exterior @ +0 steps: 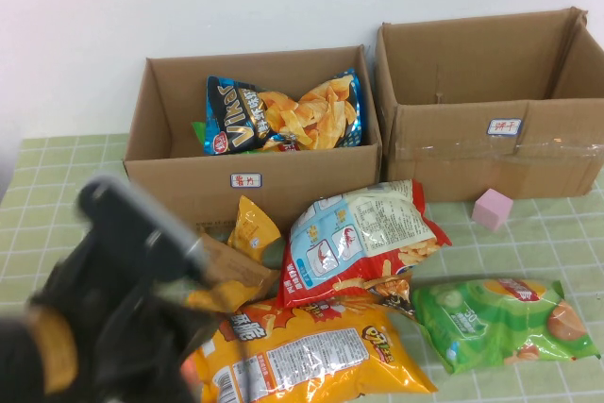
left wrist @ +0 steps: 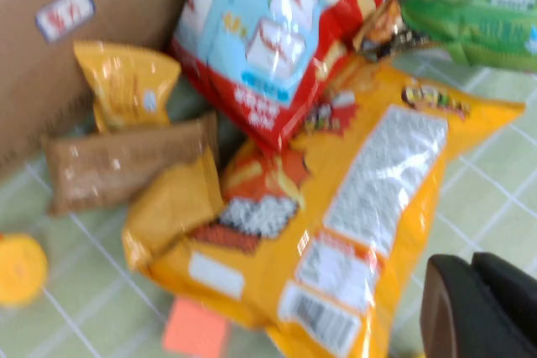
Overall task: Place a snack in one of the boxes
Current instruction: Pick up the potato chip
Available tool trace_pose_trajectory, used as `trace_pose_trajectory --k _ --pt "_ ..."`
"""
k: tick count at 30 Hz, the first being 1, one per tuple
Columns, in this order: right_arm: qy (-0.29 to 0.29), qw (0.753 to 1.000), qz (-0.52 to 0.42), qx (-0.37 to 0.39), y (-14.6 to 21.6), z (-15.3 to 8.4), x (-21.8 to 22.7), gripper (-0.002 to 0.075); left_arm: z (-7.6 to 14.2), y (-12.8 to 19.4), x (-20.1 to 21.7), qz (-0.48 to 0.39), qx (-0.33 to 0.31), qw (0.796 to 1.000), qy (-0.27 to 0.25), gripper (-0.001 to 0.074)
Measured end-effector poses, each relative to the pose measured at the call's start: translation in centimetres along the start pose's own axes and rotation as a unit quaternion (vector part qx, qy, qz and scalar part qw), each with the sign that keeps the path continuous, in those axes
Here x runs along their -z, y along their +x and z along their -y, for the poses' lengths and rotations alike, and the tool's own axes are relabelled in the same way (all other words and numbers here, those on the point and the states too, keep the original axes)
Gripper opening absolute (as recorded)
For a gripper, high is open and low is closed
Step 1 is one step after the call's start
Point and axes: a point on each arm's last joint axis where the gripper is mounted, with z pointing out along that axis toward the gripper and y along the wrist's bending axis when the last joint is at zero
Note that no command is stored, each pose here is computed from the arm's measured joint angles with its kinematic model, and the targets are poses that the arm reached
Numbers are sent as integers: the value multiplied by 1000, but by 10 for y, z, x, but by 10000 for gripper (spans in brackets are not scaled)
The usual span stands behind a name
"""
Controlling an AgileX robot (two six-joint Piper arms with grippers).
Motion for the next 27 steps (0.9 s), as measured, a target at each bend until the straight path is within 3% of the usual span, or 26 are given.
trace_pose_trajectory --k 8,16,18,22,25,27 --pt "-69 987 -61 135 -31 2 -20 -2 -3 59 18 15 26 1000 1 -1" --pt "-143 966 -148 156 -82 19 -52 7 -4 80 43 75 37 996 6 -1" --pt "-167 958 -170 156 -91 21 -64 43 -5 81 48 89 37 995 7 -1" --pt "-224 933 -220 175 -100 12 -96 205 -5 82 53 101 38 994 8 -1" --pt "-236 908 -253 235 -97 0 -119 329 -5 82 53 102 38 994 8 -1" --pt "-226 887 -279 291 -93 -6 -135 368 -5 82 53 102 38 994 8 -1"
